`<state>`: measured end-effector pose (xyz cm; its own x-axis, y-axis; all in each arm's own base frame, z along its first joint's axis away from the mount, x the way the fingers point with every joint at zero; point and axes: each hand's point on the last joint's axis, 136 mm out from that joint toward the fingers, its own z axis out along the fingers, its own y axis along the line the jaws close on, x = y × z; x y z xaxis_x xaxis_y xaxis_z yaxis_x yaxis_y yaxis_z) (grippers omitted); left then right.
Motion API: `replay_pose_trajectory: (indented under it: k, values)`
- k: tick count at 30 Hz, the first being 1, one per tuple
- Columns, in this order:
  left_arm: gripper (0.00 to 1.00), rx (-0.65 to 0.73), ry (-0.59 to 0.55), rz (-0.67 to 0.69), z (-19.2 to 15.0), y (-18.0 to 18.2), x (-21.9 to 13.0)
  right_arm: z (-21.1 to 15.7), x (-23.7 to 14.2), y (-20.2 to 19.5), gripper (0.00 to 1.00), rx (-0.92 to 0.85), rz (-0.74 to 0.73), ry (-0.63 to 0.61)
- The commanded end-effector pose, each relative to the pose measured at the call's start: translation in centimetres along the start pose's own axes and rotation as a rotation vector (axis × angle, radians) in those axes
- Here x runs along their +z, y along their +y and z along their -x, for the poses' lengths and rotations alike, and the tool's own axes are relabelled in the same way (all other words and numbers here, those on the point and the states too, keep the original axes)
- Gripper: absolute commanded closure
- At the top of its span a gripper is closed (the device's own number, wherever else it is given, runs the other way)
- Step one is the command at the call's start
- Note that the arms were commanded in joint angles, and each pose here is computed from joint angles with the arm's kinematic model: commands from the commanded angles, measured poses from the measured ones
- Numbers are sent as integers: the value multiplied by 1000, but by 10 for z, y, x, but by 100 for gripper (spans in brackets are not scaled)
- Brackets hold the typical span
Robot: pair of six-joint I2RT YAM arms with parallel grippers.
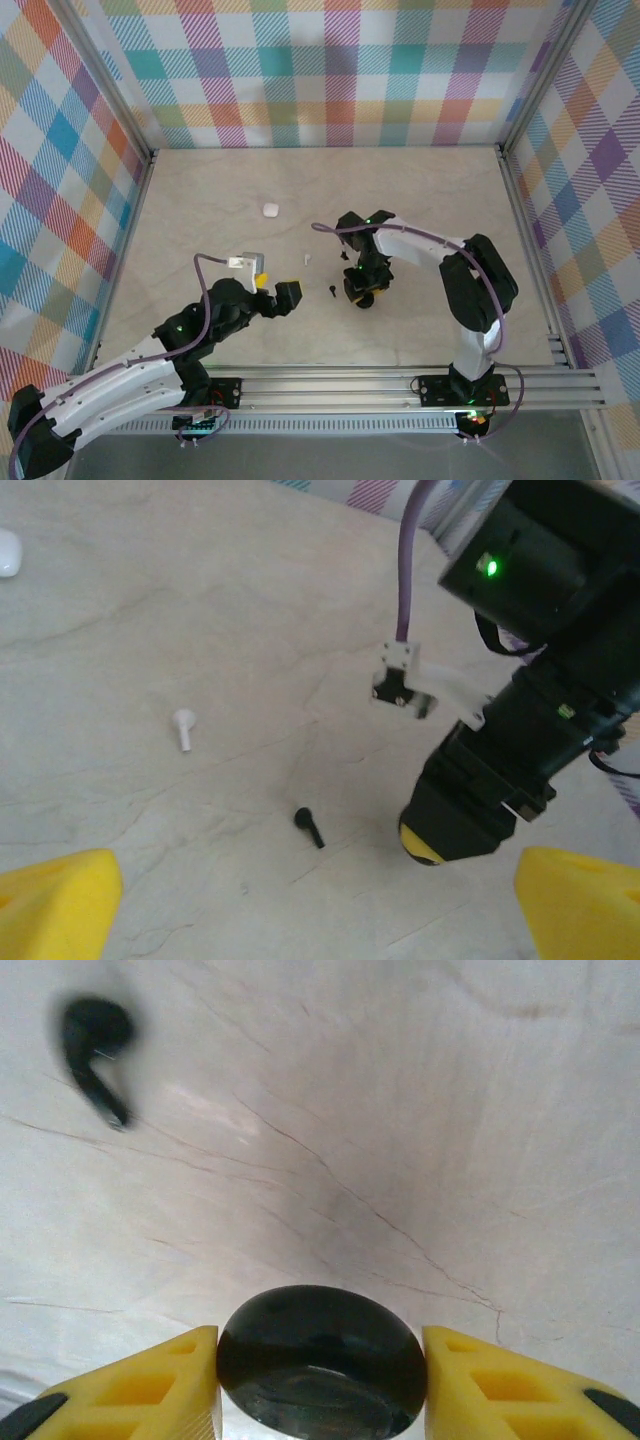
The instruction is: Insert the wireless bluetooth earbuds into the charging case
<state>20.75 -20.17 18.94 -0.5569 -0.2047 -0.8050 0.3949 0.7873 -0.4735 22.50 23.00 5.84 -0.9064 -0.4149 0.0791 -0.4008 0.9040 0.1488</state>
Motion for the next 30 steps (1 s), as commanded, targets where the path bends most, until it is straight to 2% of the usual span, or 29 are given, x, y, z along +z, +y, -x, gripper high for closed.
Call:
replay_pose_trajectory:
  k: [1, 6, 10, 15, 18, 25, 30]
  values:
    - [0, 23, -42, -105, 9, -21, -2, 11, -37, 19, 54, 62, 85, -92]
    - [1, 32, -50, -192, 13, -40, 4, 29, -80, 44, 53, 109, 229, -237]
    - [11, 26, -3, -214, 15, -52, 22, 45, -120, 70, 53, 140, 394, -366]
    - [17, -6, -48, -270, 35, -60, 38, 56, -167, 94, 54, 163, 571, -488]
    - [26, -41, -23, -344, 45, -65, 51, 56, -184, 101, 54, 163, 634, -521]
    - [33, -14, -45, -454, 64, -87, 59, 51, -200, 105, 54, 158, 674, -543]
    - [48, -6, -65, -481, 72, -94, 59, 50, -202, 104, 54, 165, 692, -557]
